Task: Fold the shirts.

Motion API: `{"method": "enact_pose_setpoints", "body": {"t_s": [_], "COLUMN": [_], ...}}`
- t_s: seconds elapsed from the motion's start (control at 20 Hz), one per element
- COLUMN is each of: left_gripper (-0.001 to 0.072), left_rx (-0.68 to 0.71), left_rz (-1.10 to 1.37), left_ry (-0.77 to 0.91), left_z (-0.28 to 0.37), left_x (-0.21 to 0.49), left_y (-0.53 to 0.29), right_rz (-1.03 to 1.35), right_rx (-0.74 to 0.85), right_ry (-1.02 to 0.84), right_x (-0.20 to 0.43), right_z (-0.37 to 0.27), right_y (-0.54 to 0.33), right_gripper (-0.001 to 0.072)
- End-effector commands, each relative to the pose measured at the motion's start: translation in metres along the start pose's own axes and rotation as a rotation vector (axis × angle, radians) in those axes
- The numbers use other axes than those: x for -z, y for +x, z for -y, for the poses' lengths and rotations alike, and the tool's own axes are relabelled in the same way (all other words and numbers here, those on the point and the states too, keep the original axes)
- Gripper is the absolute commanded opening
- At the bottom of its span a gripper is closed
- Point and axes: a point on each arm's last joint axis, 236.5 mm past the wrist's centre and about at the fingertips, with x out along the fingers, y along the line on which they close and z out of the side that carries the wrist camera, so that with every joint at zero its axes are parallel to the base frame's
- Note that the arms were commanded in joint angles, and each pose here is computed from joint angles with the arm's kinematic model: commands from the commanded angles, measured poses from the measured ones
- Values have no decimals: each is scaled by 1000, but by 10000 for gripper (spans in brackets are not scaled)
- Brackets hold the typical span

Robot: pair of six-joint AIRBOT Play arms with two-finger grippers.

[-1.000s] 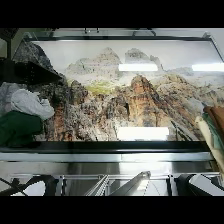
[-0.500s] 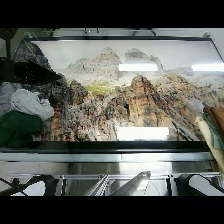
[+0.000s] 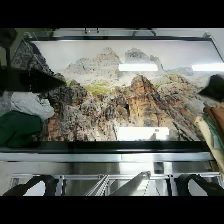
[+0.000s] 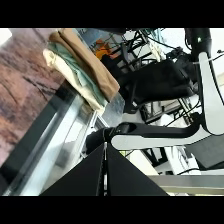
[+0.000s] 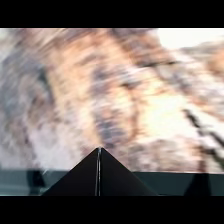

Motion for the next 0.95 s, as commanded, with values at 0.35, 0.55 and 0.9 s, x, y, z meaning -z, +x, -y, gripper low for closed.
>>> {"method": "enact_pose_setpoints", "body": {"t_s": [0.35,0.55,0.9], "left_gripper": [13,11,11], "left_rx": [-212,-227,-232], "left_rz": [-40,-26,-22], "left_ry": [-188,-148,-140], "left_z": [-51,-45,-41], "left_x": [138,136,136], "left_y": [24,23,23], "right_rz": [80,70,67], "right_rx": [-240,-242,-241], "right_ry": [-145,-144,-143], "right_x": [88,90,90], "right_z": [-79,-79,-79], "right_y": [51,51,52], "right_gripper": [18,18,18]}}
